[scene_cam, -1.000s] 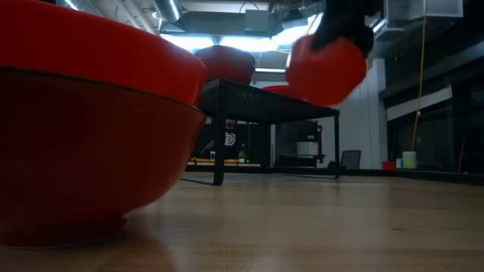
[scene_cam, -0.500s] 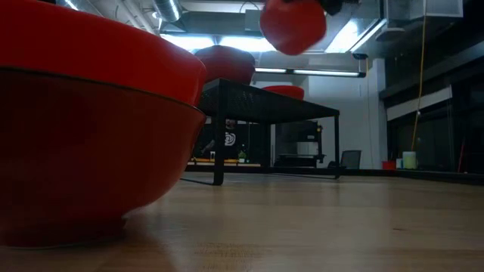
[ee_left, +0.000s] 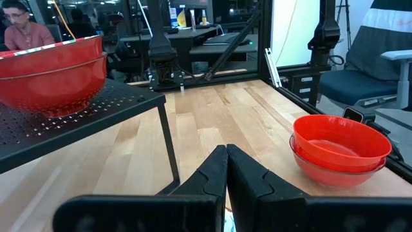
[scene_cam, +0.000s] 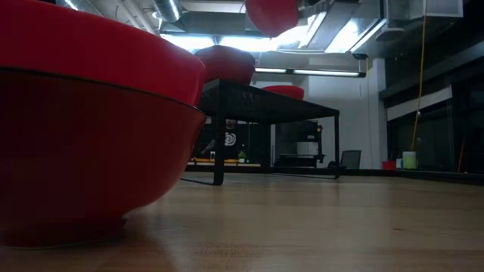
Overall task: Pick & Place Mini bowls
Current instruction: Stack the red bowl on the red bowl on the shelf, then stack the white patterned bowl on the white patterned bowl on the shelf
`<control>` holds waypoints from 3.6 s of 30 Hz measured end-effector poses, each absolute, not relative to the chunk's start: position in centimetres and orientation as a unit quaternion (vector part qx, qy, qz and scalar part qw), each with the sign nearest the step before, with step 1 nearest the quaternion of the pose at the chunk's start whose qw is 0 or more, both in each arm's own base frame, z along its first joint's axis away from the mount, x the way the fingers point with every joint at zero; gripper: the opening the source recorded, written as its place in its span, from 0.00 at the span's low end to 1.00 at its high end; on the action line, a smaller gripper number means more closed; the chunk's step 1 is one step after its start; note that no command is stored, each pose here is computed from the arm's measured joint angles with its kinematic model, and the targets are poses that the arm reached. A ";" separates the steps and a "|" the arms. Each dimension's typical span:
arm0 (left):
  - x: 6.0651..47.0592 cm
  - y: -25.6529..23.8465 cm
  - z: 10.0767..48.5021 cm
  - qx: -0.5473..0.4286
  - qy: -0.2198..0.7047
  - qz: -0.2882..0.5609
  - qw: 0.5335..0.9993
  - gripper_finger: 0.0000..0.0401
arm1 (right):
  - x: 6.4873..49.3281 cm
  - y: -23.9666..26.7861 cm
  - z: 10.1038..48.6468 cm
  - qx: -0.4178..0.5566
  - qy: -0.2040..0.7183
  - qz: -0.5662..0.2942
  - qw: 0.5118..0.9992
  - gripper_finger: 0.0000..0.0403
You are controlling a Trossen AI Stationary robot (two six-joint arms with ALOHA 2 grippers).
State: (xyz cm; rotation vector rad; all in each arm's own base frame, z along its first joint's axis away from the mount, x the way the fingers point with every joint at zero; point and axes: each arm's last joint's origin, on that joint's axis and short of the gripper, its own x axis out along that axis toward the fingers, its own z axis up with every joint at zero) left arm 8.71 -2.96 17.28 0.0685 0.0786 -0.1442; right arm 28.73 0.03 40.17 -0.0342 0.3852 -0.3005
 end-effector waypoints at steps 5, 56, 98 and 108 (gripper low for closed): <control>8.7 -3.0 17.3 0.034 0.039 -0.072 0.996 0.01 | 28.7 -2.0 40.2 -0.029 0.192 -0.180 0.964 0.03; 8.7 -3.0 17.3 0.034 0.039 -0.072 0.996 0.01 | 31.2 -10.7 32.5 -0.016 0.386 -0.295 0.874 0.04; 8.7 -3.0 17.3 0.034 0.039 -0.072 0.996 0.01 | 31.4 -9.1 38.7 0.102 0.314 -0.166 0.929 0.28; 8.7 -3.0 17.3 0.034 0.039 -0.072 0.996 0.01 | 32.3 -5.3 38.7 0.132 0.317 -0.098 0.934 0.28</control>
